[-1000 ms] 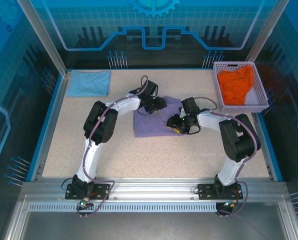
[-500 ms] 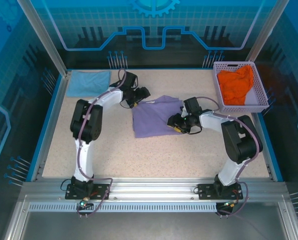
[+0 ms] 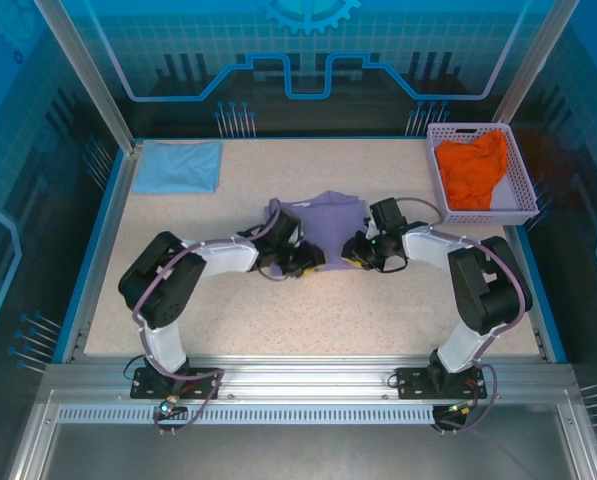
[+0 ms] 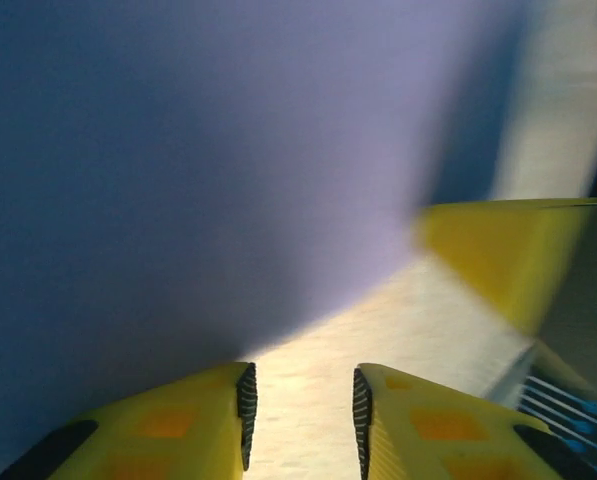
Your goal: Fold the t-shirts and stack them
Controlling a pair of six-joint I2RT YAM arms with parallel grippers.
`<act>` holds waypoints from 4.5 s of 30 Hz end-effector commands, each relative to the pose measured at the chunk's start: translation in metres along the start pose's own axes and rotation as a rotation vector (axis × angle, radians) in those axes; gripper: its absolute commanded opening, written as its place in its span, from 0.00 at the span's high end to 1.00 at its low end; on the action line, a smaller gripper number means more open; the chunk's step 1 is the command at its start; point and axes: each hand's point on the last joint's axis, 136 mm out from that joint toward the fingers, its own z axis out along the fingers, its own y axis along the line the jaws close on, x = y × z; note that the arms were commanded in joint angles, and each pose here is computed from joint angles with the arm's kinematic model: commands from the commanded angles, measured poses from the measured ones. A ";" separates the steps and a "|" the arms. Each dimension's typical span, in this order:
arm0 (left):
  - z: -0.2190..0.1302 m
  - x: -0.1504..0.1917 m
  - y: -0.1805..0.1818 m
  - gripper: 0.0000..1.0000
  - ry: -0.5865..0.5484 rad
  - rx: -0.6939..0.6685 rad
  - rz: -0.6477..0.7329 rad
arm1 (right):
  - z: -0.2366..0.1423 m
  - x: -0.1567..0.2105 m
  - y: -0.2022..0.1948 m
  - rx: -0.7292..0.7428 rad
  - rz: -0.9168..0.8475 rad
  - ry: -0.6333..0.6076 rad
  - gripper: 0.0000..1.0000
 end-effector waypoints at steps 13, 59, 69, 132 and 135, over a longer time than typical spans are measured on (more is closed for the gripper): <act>-0.078 0.009 0.103 0.50 -0.151 -0.179 -0.150 | -0.014 0.039 -0.051 0.064 0.053 0.046 0.56; 0.004 -0.105 -0.013 0.34 0.048 0.043 0.326 | 0.002 -0.066 -0.043 0.133 0.106 0.073 0.47; -0.006 -0.120 -0.003 0.59 -0.061 -0.079 0.326 | 0.003 -0.064 -0.046 0.136 0.113 0.080 0.47; -0.322 -0.345 0.009 1.00 -0.569 -0.817 0.698 | -0.026 -0.037 -0.032 0.044 0.020 -0.116 0.30; -0.332 -0.351 0.009 1.00 -0.602 -0.814 0.701 | -0.027 -0.041 -0.026 0.050 0.004 -0.121 0.30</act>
